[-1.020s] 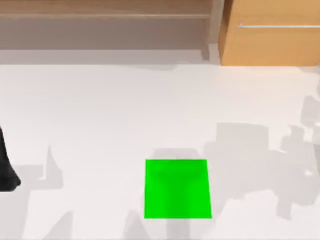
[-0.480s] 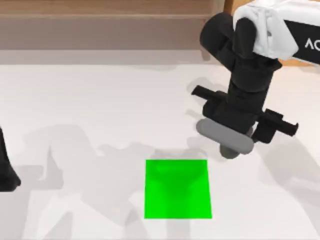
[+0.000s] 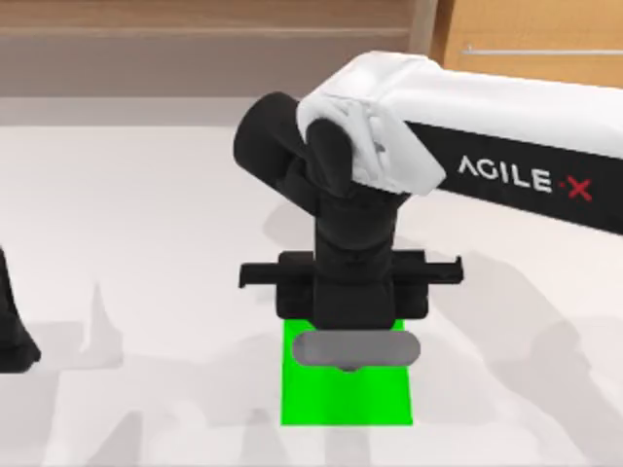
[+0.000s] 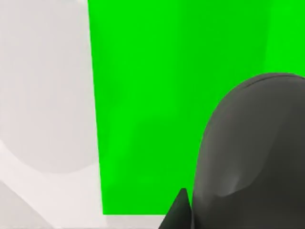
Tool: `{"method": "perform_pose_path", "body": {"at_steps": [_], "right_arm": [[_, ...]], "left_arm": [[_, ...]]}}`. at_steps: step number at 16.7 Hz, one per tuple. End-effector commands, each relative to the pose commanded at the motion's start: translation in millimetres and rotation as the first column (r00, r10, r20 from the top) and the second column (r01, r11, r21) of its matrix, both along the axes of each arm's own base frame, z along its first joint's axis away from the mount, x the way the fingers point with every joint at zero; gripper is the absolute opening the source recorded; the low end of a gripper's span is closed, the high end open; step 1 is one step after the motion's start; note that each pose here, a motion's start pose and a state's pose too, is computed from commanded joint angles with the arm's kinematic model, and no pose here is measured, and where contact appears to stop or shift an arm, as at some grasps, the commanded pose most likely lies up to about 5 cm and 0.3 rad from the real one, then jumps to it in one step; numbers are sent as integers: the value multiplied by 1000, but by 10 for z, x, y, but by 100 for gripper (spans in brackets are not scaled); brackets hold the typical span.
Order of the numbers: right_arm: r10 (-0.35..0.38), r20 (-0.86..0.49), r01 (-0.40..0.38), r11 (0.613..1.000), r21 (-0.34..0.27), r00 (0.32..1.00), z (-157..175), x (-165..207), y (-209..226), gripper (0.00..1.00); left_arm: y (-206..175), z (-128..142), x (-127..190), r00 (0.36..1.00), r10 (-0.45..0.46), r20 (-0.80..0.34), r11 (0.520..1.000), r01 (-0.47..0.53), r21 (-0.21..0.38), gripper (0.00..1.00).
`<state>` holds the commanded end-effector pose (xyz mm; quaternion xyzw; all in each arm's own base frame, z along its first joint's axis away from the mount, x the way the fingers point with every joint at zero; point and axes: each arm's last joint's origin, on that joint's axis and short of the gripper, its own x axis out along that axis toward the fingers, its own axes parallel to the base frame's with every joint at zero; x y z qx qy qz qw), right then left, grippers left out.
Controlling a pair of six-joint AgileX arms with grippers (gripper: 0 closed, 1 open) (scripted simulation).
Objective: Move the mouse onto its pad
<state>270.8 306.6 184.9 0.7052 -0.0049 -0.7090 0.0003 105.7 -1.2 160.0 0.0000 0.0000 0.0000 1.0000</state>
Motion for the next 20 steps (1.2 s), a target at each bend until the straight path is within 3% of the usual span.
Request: {"method": "perform_pose_path", "body": {"at_steps": [7, 15, 20], "right_arm": [[-1, -13, 1, 1000, 8, 1000, -21, -6, -6, 0], [26, -107, -22, 999, 36, 994, -265, -87, 34, 0], [17, -67, -14, 999, 40, 998, -335, -53, 21, 0]], "left_arm": [[0, 0, 0, 1000, 0, 0, 1000, 0, 0, 100], [0, 0, 0, 1000, 0, 0, 1000, 0, 0, 100], [0, 0, 0, 1000, 0, 0, 1000, 0, 0, 100]]}}
